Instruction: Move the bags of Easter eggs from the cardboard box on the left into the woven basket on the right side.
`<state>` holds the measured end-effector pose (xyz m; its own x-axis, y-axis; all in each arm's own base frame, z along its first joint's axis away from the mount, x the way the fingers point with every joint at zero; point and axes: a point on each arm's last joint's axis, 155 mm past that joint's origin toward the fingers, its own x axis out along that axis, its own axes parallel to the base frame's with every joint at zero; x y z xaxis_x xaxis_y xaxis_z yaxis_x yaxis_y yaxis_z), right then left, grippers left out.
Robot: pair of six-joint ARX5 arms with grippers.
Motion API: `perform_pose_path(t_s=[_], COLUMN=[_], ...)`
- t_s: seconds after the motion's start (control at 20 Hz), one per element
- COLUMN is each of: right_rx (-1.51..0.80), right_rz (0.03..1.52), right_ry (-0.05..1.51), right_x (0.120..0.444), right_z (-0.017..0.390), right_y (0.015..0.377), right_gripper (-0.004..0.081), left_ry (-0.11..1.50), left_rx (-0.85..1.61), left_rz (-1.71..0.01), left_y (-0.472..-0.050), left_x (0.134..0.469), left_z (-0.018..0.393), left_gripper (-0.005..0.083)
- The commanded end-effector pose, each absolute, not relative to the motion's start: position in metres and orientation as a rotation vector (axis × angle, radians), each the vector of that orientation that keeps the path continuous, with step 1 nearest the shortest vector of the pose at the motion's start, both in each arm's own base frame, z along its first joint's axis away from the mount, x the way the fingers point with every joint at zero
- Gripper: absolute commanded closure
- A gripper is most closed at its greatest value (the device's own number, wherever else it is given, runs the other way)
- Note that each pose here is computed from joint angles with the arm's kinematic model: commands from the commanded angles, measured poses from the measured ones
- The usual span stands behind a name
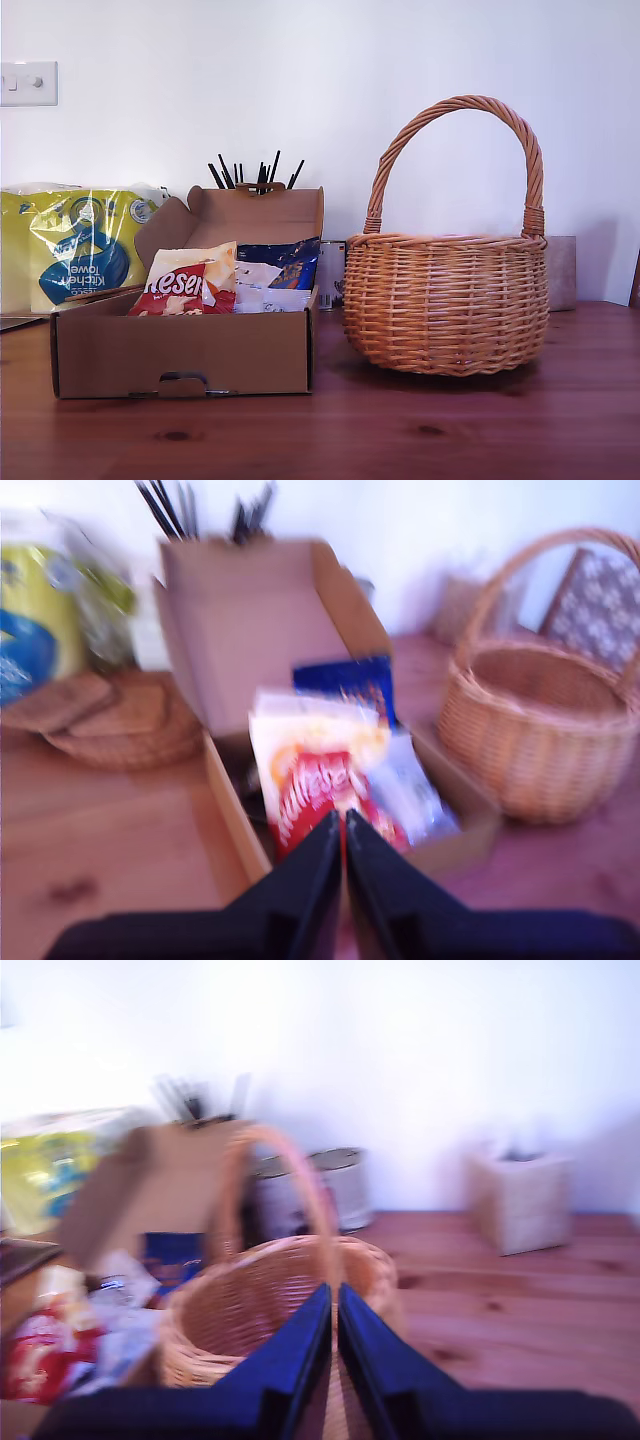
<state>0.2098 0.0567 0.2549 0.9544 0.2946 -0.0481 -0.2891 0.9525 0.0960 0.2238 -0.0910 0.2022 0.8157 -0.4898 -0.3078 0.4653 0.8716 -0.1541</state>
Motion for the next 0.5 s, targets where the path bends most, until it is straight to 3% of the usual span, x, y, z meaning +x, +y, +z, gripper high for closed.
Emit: perform_pose_path(t_s=[0.0, 0.35, 0.45], right_rx=[0.099, 0.098, 0.061], right_rz=[0.337, 0.391, 0.405], right_ry=[0.146, 0.457, 0.471], right_x=[0.208, 0.197, 0.201], right_z=[0.247, 0.258, 0.269], right_y=[0.065, 0.077, 0.079], right_gripper=[0.0782, 0.0782, 0.0782], left_ry=[0.416, 0.598, 0.644], left_rx=[-0.043, 0.210, 0.263], left_rz=[-0.544, -0.697, -0.759], left_y=[-0.095, -0.110, -0.120], left_x=[0.227, 0.270, 0.284], left_z=[0.205, 0.225, 0.219], left_gripper=[0.0793, 0.0788, 0.0704])
